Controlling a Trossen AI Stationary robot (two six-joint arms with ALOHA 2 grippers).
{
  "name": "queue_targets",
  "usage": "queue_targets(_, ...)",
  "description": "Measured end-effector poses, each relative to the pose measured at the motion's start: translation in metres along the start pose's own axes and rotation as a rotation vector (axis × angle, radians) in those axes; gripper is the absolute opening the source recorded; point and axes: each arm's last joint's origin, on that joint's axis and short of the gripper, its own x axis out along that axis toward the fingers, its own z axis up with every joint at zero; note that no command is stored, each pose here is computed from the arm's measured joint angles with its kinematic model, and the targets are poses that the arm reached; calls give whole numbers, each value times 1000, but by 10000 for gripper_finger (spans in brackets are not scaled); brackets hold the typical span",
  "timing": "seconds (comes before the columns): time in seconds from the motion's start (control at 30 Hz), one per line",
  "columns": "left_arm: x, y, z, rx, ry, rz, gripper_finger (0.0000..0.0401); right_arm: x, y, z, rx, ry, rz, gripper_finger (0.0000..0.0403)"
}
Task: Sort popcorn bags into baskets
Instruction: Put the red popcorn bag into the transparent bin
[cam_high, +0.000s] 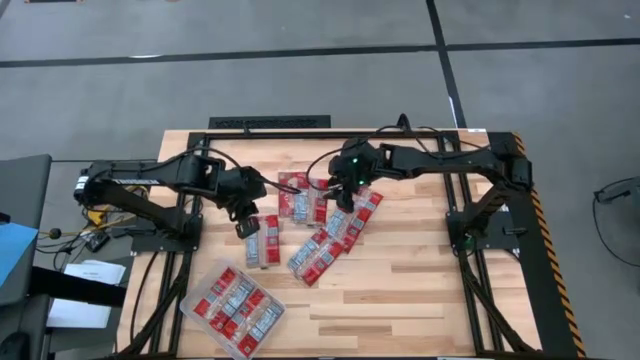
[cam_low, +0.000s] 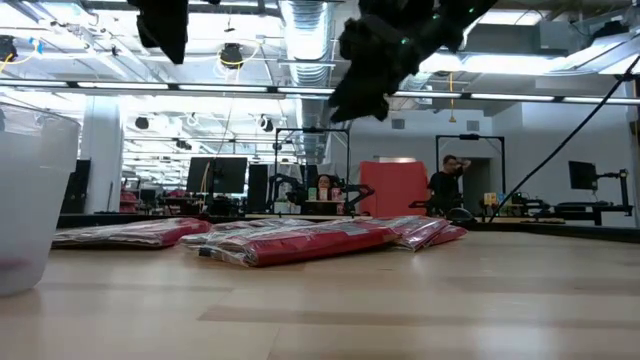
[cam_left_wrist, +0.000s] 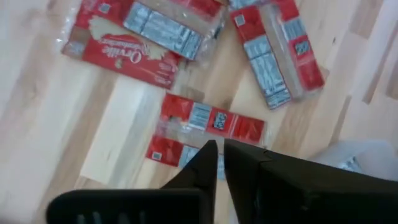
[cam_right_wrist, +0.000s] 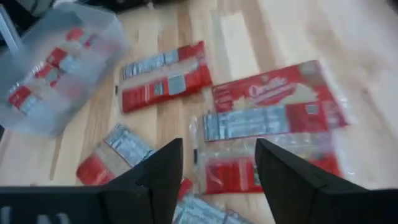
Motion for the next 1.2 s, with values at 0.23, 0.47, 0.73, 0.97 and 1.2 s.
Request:
queue_targets(0.23, 26, 6, -16, -115, 117, 3, 134, 20, -4, -16, 54, 117, 43, 265)
queue_targets(0.47, 76, 17, -51, -475, 226, 104, 258, 37, -9, -24, 130, 158, 37, 271)
queue_targets(0.73, 119, 28, -86, -735, 223, 172, 299, 46, -12, -30, 144, 187, 30, 271)
queue_targets(0.97, 143, 30, -96, -874, 100, 97, 300, 44, -9, -27, 132, 159, 38, 271)
queue_targets(1.2, 157, 36, -114, -980, 99, 103, 300, 45, -3, -27, 109, 165, 51, 271)
